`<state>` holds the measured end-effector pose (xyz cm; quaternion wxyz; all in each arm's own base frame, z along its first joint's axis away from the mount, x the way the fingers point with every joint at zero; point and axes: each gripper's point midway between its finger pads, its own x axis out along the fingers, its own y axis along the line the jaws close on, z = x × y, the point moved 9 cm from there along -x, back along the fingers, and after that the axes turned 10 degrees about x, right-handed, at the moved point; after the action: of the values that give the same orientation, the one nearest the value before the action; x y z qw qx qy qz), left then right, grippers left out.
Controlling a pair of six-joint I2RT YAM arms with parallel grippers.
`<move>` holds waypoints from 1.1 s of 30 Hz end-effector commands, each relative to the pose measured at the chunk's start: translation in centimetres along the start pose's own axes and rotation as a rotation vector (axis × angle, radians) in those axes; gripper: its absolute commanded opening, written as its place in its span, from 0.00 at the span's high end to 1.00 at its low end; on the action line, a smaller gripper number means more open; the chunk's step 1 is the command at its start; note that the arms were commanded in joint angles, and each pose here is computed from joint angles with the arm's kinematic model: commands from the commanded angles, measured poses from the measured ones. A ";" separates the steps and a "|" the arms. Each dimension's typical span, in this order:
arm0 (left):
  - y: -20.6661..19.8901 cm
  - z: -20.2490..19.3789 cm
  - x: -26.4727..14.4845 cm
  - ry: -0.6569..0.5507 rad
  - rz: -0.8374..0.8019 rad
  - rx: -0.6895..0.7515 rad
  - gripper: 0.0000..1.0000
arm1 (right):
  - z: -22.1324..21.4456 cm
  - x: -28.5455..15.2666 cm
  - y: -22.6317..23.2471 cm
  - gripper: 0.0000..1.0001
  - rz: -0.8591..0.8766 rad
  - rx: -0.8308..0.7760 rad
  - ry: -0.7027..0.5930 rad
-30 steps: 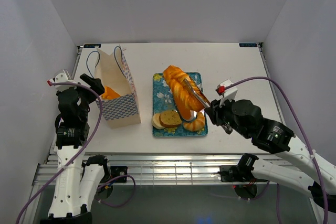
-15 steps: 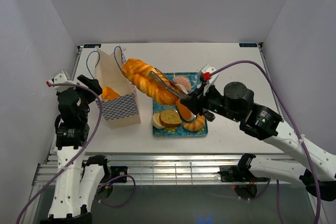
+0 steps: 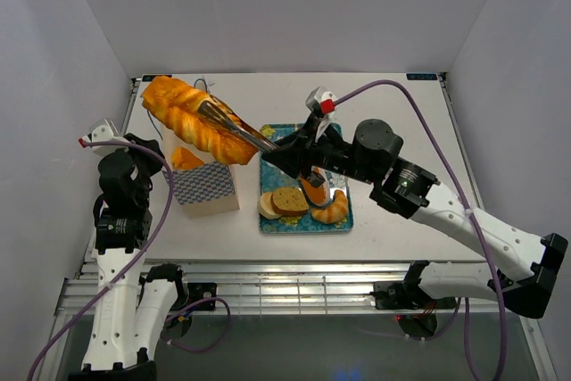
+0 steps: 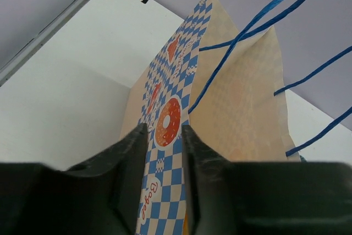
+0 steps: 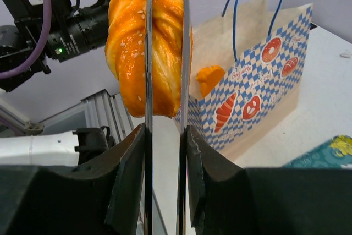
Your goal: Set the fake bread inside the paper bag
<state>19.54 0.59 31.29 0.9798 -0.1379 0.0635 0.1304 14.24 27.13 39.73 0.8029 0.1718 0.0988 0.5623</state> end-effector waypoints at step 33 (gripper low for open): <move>-1.5 -1.6 1.7 0.103 -0.145 0.011 0.68 | -2.2 14.9 -3.8 0.75 0.093 0.146 -0.234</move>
<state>21.56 -0.65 29.65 0.9811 -0.1439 0.1131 0.0621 21.97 40.46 32.86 0.7769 0.2602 0.1132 0.5620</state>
